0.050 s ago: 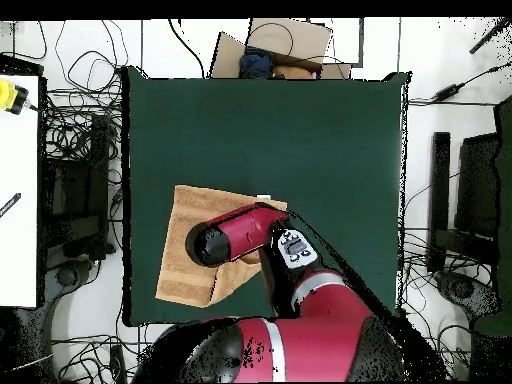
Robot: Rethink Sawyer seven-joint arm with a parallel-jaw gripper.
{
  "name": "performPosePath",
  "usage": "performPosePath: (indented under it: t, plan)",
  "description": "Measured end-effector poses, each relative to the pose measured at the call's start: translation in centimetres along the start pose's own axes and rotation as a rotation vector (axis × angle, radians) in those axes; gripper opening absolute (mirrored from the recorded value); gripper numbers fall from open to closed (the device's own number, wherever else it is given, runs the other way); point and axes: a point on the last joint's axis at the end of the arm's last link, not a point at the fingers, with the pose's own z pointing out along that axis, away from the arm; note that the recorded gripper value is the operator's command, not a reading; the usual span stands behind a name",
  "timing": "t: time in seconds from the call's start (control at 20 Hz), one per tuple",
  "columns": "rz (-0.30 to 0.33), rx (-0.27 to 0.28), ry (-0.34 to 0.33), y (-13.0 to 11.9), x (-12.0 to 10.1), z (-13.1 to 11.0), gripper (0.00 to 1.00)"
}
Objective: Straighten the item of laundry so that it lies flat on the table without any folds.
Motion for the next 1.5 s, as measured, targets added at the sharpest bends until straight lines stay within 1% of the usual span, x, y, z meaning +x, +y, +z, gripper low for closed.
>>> performPosePath:
  t: [0.25, 0.4, 0.7, 1.05, 1.5]
  plan:
    - [0.022, -0.010, 0.036, -1.0, 2.1, -0.1, 1.00]
    - [0.025, -0.013, 0.045, -1.1, 2.5, -0.1, 1.00]
    - [0.015, -0.016, 0.064, -0.7, 3.6, 0.0, 1.00]
    - [-0.006, -0.027, 0.101, -0.2, 5.3, 1.3, 1.00]
    - [0.003, -0.031, 0.103, -0.5, 5.4, 1.2, 1.00]
